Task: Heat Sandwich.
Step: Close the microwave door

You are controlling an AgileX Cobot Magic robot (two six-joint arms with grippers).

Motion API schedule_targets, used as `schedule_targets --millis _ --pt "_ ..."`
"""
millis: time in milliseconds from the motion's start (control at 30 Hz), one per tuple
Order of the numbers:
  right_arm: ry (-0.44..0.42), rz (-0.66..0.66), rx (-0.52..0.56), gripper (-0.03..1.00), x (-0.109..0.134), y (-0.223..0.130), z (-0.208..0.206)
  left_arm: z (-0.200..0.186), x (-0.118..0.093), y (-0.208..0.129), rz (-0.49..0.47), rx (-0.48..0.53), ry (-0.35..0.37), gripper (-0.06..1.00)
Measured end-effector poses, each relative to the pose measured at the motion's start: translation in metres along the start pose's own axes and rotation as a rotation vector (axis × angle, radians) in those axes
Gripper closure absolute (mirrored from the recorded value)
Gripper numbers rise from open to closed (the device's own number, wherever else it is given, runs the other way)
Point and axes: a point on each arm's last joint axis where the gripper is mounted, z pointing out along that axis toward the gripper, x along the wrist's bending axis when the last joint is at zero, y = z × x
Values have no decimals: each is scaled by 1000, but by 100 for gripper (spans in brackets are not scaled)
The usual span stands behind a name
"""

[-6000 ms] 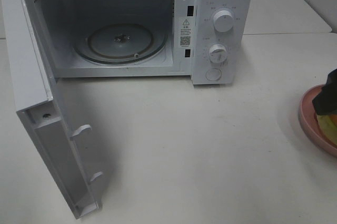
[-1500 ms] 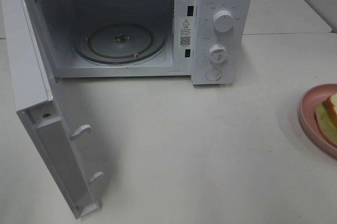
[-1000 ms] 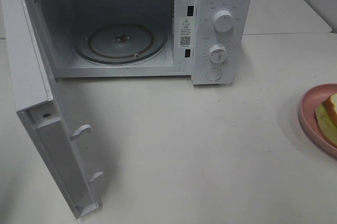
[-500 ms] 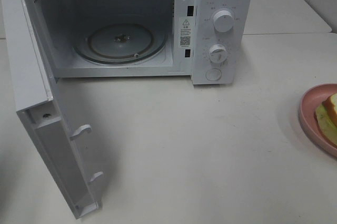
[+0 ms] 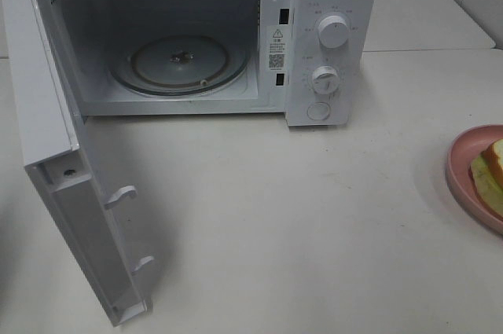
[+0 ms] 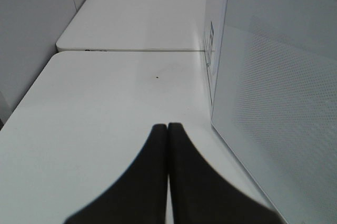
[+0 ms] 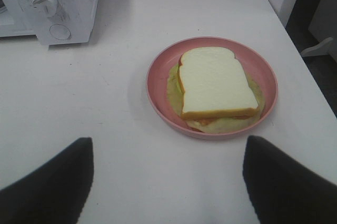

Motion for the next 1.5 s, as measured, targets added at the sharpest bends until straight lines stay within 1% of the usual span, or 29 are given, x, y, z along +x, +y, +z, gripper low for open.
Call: schedule_targets --millis 67,100,133,267,300,333,400,433,467,533,600,633,700,733,767,900,933,1033,1100,1167,1200,1300,1400,1500 --pt "0 0 0 21 0 0 0 9 0 1 22 -32 4 94" --pt "0 0 0 21 0 0 0 13 0 0 31 -31 2 94" --pt "0 0 0 21 0 0 0 19 -1 -2 61 -38 -7 94" --pt "0 0 0 21 0 0 0 27 -4 -4 83 -44 -28 94" --pt "0 0 0 21 0 0 0 32 -5 -6 91 -45 -47 94" --pt "0 0 0 21 0 0 0 32 -5 -6 91 -45 -47 94" --pt "0 0 0 21 0 0 0 36 -8 -9 106 -37 -73 94" --pt "0 0 0 21 0 0 0 41 -11 -11 123 -26 -97 94" --pt "0 0 0 21 0 0 0 41 -11 -11 123 -26 -97 94" --pt "0 0 0 21 0 0 0 47 -15 -10 143 -24 -125 94" --pt "0 0 0 21 0 0 0 55 -24 -7 168 -28 -174 94" --pt "0 0 0 21 0 0 0 55 -24 -7 168 -28 -174 94" --pt "0 0 0 21 0 0 0 61 -31 -7 185 -20 -212 94" --pt "0 0 0 21 0 0 0 66 -40 -6 206 -19 -255 94" --pt "0 0 0 21 0 0 0 66 -40 -6 206 -19 -255 94" --pt "0 0 0 21 0 0 0 78 -57 -7 223 -19 -324 94" --pt "0 0 0 21 0 0 0 78 -57 -7 223 -19 -324 94" --pt "0 0 0 21 0 0 0 88 -69 -8 231 -8 -361 94" --pt "0 0 0 21 0 0 0 90 -71 -8 232 -7 -368 94" --pt "0 0 0 21 0 0 0 96 -80 -7 230 -4 -390 94" --pt "0 0 0 21 0 0 0 96 -80 -7 230 -4 -390 94" --pt "0 0 0 21 0 0 0 103 -95 -5 232 -7 -428 94" --pt "0 0 0 21 0 0 0 106 -100 -4 225 -10 -437 94" --pt "0 0 0 21 0 0 0 114 -112 -2 189 -9 -437 94"
